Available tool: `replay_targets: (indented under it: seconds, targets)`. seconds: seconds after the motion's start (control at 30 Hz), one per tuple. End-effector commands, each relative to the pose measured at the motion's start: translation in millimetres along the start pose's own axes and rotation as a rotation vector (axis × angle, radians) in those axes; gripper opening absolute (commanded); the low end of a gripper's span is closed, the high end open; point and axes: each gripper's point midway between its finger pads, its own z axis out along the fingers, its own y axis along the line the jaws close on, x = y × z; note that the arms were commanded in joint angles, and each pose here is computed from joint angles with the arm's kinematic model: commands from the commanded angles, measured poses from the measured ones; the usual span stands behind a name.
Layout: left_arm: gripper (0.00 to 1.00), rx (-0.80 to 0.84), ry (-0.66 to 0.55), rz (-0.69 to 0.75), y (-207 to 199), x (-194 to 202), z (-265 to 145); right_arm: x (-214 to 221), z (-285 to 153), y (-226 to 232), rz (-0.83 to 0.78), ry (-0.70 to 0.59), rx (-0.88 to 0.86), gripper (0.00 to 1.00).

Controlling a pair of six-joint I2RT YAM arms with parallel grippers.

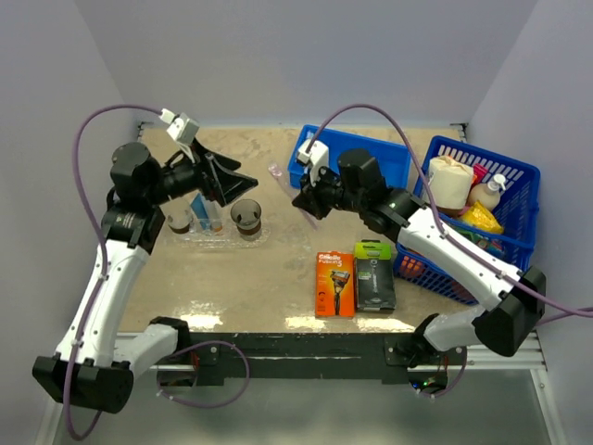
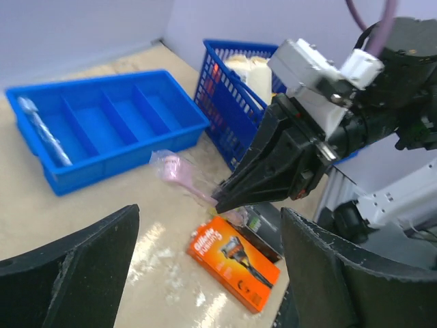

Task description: Prepare toiletry sets of a toothbrush and toothpaste on the tray

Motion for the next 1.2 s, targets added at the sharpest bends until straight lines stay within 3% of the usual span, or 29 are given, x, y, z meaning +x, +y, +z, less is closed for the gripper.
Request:
replay_targets:
  seconds: [0.0,0.17,0.37,0.57,0.67,0.87,1.03,1.17]
  targets:
    - [0.86,0.158,0.142,-0.156,-22.8,30.4,12.1,10.5,-18.1,28.2,-0.022,0.048,-0.090,0.00]
    - [0.86,0.089,0.228,-0.138,-13.7,48.9,29.7,13.5,-21.6,36.9,-0.047,0.059,-0.101,0.00]
    - [0.85,0.055,0.246,-0.157,-3.4,59.6,35.0,18.2,-22.5,41.9,-0.059,0.073,-0.108,0.00]
    - [0.79,0.063,0.241,-0.166,-2.9,60.9,37.0,21.2,-22.5,41.4,-0.066,0.084,-0.098,0.00]
    - [0.70,0.074,0.260,-0.179,-1.7,67.6,38.8,21.2,-23.3,40.0,-0.073,0.085,-0.086,0.00]
    - [0.67,0.083,0.282,-0.200,2.1,76.3,44.5,21.0,-23.7,41.8,-0.087,0.091,-0.083,0.00]
    - [0.52,0.097,0.286,-0.210,1.0,80.0,46.3,23.3,-22.8,41.0,-0.096,0.102,-0.070,0.00]
    - [0.33,0.100,0.296,-0.214,-0.1,84.0,44.7,21.2,-24.0,37.4,-0.102,0.095,-0.047,0.00]
